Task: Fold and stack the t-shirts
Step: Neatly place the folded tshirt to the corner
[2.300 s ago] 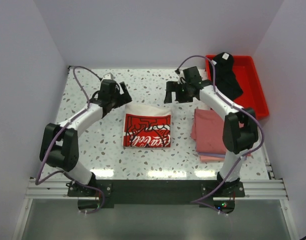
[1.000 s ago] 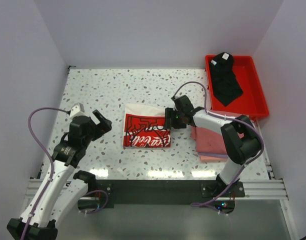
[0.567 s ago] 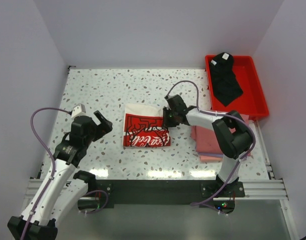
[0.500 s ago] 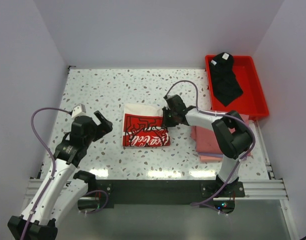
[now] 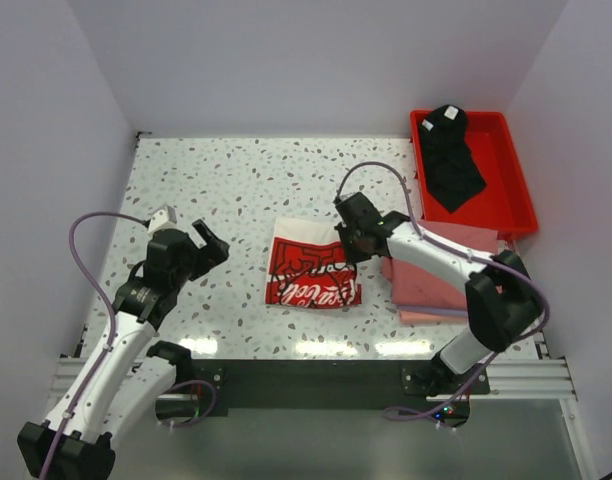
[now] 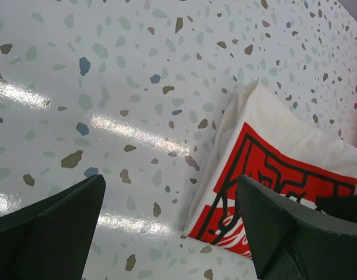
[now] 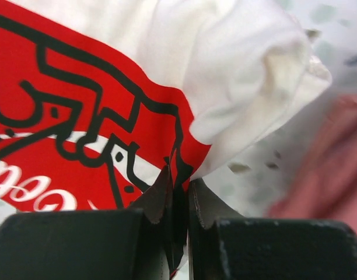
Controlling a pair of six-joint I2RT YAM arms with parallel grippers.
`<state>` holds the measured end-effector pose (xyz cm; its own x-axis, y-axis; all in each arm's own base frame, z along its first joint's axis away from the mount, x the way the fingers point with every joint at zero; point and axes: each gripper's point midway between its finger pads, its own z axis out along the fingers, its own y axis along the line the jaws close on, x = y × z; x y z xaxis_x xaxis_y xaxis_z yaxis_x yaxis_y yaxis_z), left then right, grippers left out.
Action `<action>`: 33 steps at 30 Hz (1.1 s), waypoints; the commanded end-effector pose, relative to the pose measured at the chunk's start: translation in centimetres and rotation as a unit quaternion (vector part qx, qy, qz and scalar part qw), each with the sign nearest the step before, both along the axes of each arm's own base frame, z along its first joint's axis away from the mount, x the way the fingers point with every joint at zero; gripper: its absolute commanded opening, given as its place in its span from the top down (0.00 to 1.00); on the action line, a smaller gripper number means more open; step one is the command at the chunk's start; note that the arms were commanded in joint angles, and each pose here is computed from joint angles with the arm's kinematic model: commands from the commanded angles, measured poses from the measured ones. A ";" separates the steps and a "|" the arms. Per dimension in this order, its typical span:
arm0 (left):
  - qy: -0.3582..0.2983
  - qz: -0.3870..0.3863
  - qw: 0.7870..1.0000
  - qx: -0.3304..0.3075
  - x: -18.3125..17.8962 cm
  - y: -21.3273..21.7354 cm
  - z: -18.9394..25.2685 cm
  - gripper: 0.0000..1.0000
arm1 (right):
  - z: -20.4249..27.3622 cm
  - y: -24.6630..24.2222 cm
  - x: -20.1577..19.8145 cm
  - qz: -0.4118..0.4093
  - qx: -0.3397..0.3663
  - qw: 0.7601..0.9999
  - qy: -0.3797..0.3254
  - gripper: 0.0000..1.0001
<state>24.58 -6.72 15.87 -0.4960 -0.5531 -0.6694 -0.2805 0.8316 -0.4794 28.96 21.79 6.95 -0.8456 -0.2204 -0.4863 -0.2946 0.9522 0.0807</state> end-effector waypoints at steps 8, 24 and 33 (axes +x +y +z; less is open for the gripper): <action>-0.031 -0.015 0.999 -0.012 1.4 -0.8 0.9 0.00 | 8.8 -12.2 -3.8 -0.075 -0.187 0.977 -0.073 1.00; -0.043 -0.014 0.999 -0.011 1.3 -0.7 1.6 0.00 | 16.4 -14.4 -3.7 -0.048 -0.227 0.965 -0.122 1.00; -0.048 -0.013 0.999 -0.010 1.2 -0.5 1.8 0.00 | 20.3 -12.6 -3.9 -0.018 -0.149 0.976 -0.157 1.00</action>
<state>25.28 -7.32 16.75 -0.4780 -0.5578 -0.6785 -0.2417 0.8262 -0.5090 25.17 8.98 24.02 -0.7343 -0.3683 -0.5703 -0.2072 0.9215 -0.3284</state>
